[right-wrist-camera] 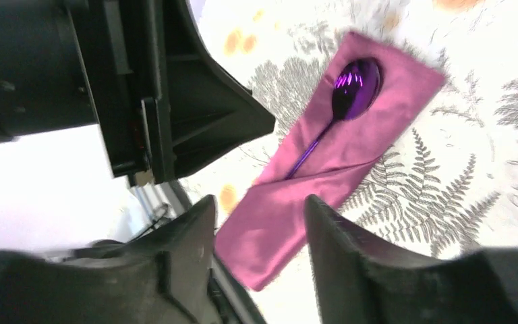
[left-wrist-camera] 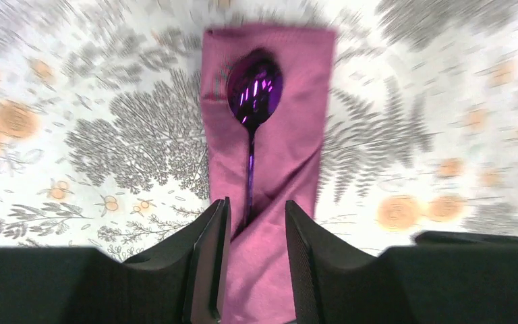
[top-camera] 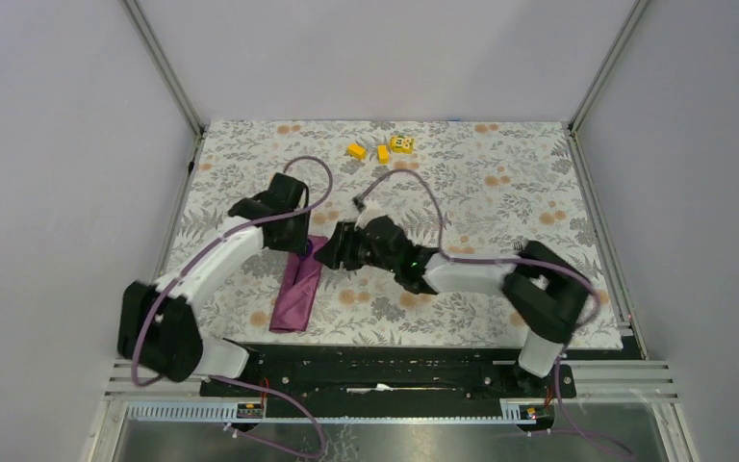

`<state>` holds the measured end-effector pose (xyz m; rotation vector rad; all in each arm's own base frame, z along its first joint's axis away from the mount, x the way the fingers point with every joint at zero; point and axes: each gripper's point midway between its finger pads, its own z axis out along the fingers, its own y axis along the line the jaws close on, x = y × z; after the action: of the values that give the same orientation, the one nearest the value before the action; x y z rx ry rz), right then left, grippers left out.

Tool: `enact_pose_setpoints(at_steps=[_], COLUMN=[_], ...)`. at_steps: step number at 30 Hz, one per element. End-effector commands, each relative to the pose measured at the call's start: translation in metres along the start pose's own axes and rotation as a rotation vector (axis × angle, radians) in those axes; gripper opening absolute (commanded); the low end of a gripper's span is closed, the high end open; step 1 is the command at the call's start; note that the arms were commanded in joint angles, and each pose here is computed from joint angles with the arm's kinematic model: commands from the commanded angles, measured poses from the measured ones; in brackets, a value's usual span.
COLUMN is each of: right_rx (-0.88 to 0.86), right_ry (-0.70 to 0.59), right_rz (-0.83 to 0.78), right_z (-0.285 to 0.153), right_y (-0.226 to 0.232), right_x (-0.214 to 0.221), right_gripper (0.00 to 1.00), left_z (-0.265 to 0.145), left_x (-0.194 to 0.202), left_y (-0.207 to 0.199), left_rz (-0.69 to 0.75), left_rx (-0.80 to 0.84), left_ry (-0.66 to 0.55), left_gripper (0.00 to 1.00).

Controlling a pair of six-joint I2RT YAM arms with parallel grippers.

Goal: Fold the napkin into a case and place the utensils inside
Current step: Insert the spoon into the folded napkin, then pick up the fork from the corner of the board.

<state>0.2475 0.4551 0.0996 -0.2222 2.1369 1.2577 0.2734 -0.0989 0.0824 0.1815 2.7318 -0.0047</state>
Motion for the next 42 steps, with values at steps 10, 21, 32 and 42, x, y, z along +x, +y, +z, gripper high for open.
enact_pose_setpoints(at_steps=[10, 21, 32, 42], right_rx=[1.120, 1.237, 1.151, 1.132], right_ry=[-0.259, 0.143, 0.486, 0.559], right_rz=[0.259, 0.215, 0.388, 0.416], right_z=[-0.303, -0.373, -0.385, -0.382], right_y=[-0.165, -0.261, -0.315, -0.327], right_x=[-0.104, -0.108, -0.060, -0.041], right_gripper=[1.00, 1.00, 0.78, 0.53], left_z=[-0.144, -0.175, -0.207, -0.236], left_x=[-0.066, -0.041, -0.024, -0.019], left_y=[-0.089, -0.109, -0.124, -0.118], left_rz=[0.038, 0.159, 0.206, 0.238], left_rx=[0.601, 0.762, 0.848, 0.844], left_ry=[-0.501, -0.559, -0.620, -0.672], left_gripper=[0.52, 0.53, 0.54, 0.54])
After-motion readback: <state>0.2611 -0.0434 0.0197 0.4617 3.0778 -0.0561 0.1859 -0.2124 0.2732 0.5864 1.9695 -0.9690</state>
